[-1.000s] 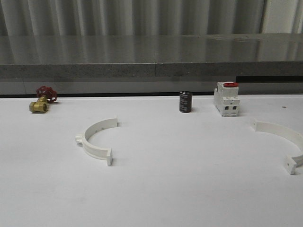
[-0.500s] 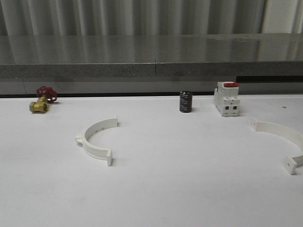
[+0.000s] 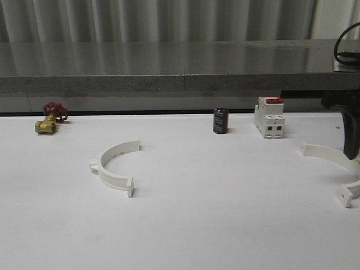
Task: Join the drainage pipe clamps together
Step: 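Grasp the other white clamp half with the right gripper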
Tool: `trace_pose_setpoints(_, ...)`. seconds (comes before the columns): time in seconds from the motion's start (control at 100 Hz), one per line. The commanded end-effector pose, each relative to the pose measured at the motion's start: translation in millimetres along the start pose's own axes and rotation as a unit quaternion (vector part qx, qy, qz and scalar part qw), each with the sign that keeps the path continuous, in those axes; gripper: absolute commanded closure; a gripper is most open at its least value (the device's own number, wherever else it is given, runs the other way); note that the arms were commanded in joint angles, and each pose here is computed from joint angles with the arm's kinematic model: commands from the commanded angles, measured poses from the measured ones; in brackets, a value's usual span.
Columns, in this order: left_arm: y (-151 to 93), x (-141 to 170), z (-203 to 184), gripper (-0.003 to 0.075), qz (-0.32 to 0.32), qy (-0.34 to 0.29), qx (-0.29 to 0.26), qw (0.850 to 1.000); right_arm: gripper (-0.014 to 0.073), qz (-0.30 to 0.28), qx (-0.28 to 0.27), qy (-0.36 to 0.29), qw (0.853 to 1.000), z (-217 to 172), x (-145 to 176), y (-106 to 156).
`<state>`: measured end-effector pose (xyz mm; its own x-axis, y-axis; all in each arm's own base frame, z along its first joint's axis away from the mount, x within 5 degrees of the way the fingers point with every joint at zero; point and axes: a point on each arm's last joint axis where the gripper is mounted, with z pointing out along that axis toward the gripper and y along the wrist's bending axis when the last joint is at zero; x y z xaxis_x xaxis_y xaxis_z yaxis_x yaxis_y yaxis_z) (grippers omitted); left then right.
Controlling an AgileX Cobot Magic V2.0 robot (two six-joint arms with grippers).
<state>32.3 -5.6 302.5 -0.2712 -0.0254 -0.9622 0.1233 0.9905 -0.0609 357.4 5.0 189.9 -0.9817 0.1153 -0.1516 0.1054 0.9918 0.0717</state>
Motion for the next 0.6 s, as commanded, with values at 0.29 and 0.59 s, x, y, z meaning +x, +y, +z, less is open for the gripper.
trace_pose_setpoints(0.29, -0.8, -13.0, -2.1, 0.0741, 0.0, -0.04, 0.002, 0.999, 0.021, 0.003, -0.003, -0.007, 1.0, 9.5, -16.7, -0.7)
trace_pose_setpoints(0.59, -0.8, -13.0, -2.1, 0.0741, 0.0, -0.04, 0.002, 0.999, 0.0533, 0.005, -0.003, -0.011, 1.0, 6.8, -19.1, -1.8)
